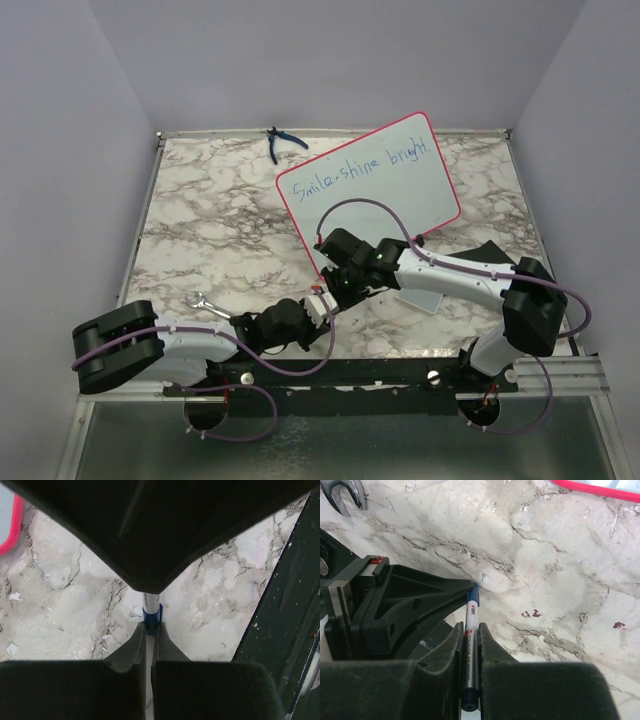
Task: Write a sentence on the whiteboard
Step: Close the whiteboard marker at the center of the board.
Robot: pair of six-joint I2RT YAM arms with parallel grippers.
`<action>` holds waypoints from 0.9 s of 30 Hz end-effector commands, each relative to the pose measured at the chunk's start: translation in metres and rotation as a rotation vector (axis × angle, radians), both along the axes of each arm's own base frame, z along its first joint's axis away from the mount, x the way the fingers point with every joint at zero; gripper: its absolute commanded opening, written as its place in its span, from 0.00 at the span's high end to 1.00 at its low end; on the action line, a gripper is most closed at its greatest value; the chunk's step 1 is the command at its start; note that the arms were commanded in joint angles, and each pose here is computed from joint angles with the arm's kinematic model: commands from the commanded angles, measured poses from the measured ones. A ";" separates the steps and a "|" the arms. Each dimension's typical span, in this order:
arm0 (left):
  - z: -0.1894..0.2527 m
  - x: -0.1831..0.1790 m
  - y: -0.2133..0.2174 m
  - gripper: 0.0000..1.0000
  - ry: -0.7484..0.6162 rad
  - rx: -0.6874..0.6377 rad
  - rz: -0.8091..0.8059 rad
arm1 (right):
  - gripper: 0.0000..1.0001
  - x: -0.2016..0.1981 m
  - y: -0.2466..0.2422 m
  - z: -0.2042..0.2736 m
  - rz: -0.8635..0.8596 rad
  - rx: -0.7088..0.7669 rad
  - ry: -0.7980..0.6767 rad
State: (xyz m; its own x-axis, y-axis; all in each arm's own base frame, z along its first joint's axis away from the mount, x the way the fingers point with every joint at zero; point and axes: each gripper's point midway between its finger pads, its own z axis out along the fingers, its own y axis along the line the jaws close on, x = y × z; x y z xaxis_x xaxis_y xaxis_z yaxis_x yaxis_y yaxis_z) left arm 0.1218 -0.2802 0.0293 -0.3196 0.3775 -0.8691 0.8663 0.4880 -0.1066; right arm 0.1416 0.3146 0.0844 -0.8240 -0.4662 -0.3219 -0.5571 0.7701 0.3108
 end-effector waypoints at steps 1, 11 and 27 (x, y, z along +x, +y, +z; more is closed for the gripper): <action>0.079 0.028 -0.035 1.00 -0.147 -0.302 0.062 | 0.99 -0.039 -0.031 -0.052 0.006 -0.246 0.099; 0.082 0.029 -0.030 1.00 -0.137 -0.321 0.094 | 0.99 -0.044 -0.035 -0.064 -0.037 -0.281 0.090; 0.100 0.024 0.008 0.19 -0.021 -0.309 0.234 | 0.99 0.034 -0.057 -0.003 -0.297 0.031 -0.056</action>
